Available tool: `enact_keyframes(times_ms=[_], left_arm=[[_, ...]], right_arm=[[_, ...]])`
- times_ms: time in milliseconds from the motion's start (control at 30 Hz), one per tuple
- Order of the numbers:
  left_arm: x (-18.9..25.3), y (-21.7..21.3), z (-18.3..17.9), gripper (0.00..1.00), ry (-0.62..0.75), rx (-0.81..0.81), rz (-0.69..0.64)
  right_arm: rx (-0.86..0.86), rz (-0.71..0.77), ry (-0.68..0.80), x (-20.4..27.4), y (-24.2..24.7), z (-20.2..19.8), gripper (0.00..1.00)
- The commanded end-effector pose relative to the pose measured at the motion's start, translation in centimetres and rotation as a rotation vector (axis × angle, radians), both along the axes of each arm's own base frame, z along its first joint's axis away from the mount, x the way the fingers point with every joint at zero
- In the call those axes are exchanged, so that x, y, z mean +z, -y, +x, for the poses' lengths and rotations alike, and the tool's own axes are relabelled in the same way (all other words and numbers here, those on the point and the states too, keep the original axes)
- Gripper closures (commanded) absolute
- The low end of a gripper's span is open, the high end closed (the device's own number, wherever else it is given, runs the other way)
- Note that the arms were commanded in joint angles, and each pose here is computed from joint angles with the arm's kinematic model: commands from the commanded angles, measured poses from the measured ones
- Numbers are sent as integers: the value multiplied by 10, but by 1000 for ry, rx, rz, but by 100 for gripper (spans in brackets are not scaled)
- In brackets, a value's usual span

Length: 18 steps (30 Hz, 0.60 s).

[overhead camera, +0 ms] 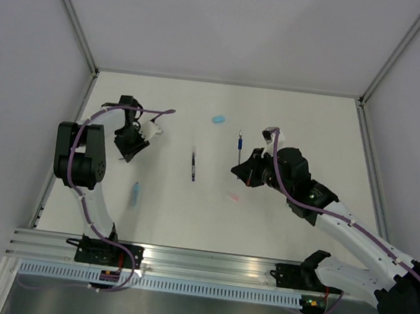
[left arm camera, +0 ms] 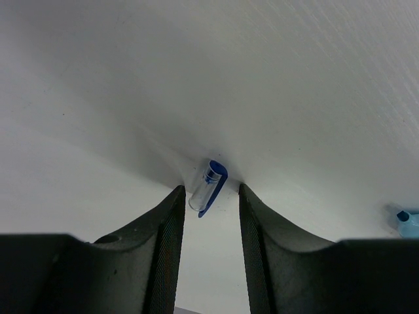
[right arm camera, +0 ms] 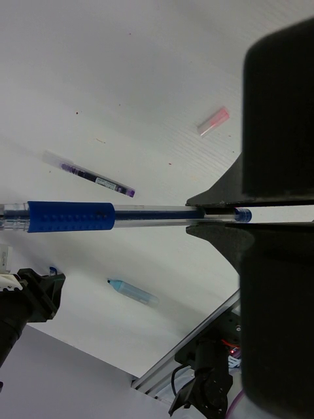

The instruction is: Insert the pens into the pen caps

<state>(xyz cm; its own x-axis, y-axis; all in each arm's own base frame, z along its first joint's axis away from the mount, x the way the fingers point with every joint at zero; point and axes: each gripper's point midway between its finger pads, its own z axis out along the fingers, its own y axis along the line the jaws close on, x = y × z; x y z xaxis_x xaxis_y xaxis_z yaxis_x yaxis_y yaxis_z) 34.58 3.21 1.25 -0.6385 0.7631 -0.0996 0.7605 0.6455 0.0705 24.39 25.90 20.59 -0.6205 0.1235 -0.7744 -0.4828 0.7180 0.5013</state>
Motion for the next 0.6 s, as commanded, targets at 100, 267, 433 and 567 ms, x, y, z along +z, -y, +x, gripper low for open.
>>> enact_keyframes(times_ms=[100,267,433,567], left_arm=[[-7,5,9,58,16,-20,-18],[-18,1,-1,66,-21,-21,5],[-20,1,1,79,-14,-7,1],[-25,13,-3,85,-39,-21,-1]], right_arm=[[-2,11,45,11,2,1,100],[-1,10,44,10,2,1,100],[-2,16,51,14,2,0,100],[-2,17,53,14,2,0,100]])
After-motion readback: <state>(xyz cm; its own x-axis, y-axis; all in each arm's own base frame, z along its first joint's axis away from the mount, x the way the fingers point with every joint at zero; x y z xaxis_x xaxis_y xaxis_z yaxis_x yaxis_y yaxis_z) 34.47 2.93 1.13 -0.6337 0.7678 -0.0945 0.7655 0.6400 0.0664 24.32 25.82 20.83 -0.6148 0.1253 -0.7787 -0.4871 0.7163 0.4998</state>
